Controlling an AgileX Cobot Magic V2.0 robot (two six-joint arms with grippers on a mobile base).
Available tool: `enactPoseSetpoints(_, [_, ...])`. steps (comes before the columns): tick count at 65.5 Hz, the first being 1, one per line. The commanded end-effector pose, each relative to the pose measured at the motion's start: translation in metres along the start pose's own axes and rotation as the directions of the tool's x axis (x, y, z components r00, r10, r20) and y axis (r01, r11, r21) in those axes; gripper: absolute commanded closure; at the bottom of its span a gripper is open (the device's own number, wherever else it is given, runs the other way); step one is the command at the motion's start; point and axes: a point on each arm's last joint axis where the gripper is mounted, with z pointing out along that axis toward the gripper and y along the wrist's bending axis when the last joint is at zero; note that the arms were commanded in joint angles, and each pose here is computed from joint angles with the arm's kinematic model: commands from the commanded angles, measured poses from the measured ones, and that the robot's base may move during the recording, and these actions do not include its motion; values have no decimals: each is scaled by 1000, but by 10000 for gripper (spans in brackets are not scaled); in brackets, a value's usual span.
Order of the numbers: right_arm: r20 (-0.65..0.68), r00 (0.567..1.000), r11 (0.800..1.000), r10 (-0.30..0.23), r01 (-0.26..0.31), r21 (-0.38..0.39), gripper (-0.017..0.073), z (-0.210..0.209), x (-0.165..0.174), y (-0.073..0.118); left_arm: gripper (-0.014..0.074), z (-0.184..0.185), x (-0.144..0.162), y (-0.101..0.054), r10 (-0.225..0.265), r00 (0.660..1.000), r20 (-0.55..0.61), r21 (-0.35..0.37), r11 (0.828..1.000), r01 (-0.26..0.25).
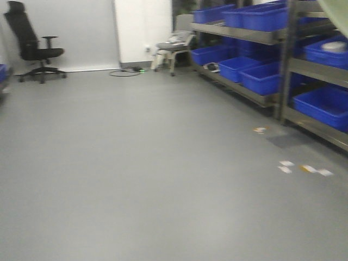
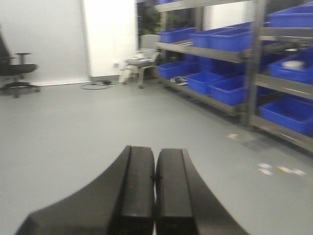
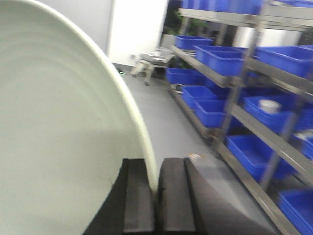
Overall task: Place green plate on second shelf with right arm
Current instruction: 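Drive the base along the shelving toward the blue bin shelf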
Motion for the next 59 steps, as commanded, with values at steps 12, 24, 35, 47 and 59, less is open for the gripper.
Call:
enactPoseSetpoints(12, [122,992,1000,-15,14,6,508,-1,-18,-1,463,0,4,0,-5,998,66,1,1000,5])
enactPoseSetpoints(24, [122,992,1000,-15,14,6,508,-1,-18,-1,463,0,4,0,-5,998,66,1,1000,5])
enactPoseSetpoints(35, [122,992,1000,-15,14,6,508,-1,-18,-1,463,0,4,0,-5,998,66,1,1000,5])
enactPoseSetpoints(47, [121,993,1000,-15,14,6,508,-1,-18,-1,463,0,4,0,-5,998,66,1,1000,5])
enactPoseSetpoints(59, [121,993,1000,-15,14,6,508,-1,-18,-1,463,0,4,0,-5,998,66,1,1000,5])
